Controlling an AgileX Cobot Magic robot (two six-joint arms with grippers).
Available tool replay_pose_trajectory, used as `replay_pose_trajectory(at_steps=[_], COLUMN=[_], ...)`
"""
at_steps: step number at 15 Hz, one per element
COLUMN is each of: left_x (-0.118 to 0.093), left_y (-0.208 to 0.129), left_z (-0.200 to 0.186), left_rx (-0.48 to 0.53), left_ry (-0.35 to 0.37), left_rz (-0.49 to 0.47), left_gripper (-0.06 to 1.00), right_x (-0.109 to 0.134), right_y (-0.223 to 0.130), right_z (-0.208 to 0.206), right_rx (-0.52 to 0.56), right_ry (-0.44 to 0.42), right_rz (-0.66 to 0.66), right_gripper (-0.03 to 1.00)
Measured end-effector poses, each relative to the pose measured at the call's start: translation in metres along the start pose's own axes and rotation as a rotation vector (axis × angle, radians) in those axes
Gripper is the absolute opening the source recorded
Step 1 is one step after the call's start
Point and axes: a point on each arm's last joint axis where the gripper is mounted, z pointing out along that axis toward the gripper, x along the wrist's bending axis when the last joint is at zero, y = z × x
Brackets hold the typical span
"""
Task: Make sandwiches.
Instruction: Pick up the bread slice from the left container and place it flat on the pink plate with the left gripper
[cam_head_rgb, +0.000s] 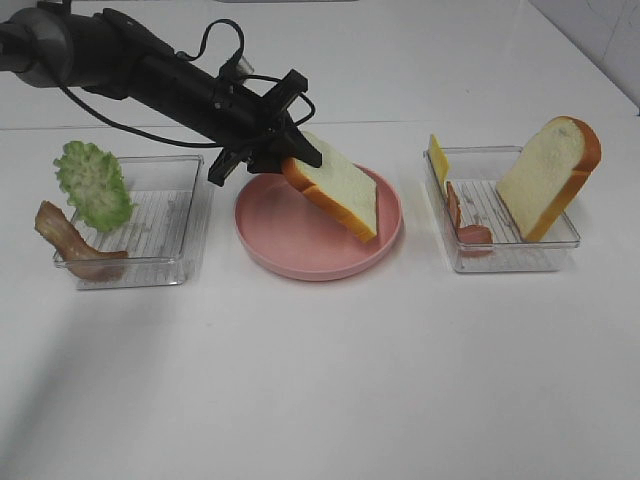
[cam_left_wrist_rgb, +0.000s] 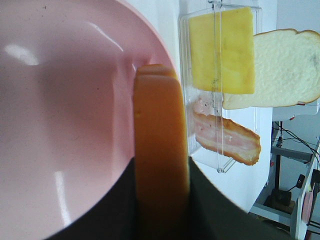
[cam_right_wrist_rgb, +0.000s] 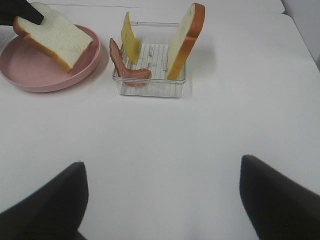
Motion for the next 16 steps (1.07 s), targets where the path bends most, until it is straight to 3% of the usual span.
replay_pose_trajectory(at_steps=[8, 10, 13, 16], left_x=[-0.004, -0.002, -0.001, 0.002], left_y=[-0.007, -0.007, -0.006, -0.007], left_z=[0.011, 0.013, 0.013, 0.013], left_rx=[0.014, 0.012, 0.012, 0.018], left_ry=[0.024, 0.03, 0.035, 0.063], left_rz=[0.027, 0.022, 0.024, 0.047], left_gripper=[0.23, 0.33, 0.61, 0.73], right_x=[0.0, 0.0, 0.0, 0.0], right_y=[0.0, 0.0, 0.0, 0.0], right_z=[0.0, 0.0, 0.0, 0.0], right_rx=[-0.001, -0.001, -0.001, -0.001], right_ry=[0.005, 0.005, 0.005, 0.005], right_rz=[0.002, 0.002, 0.002, 0.002], right_gripper=[0.78, 0.78, 0.78, 0.78])
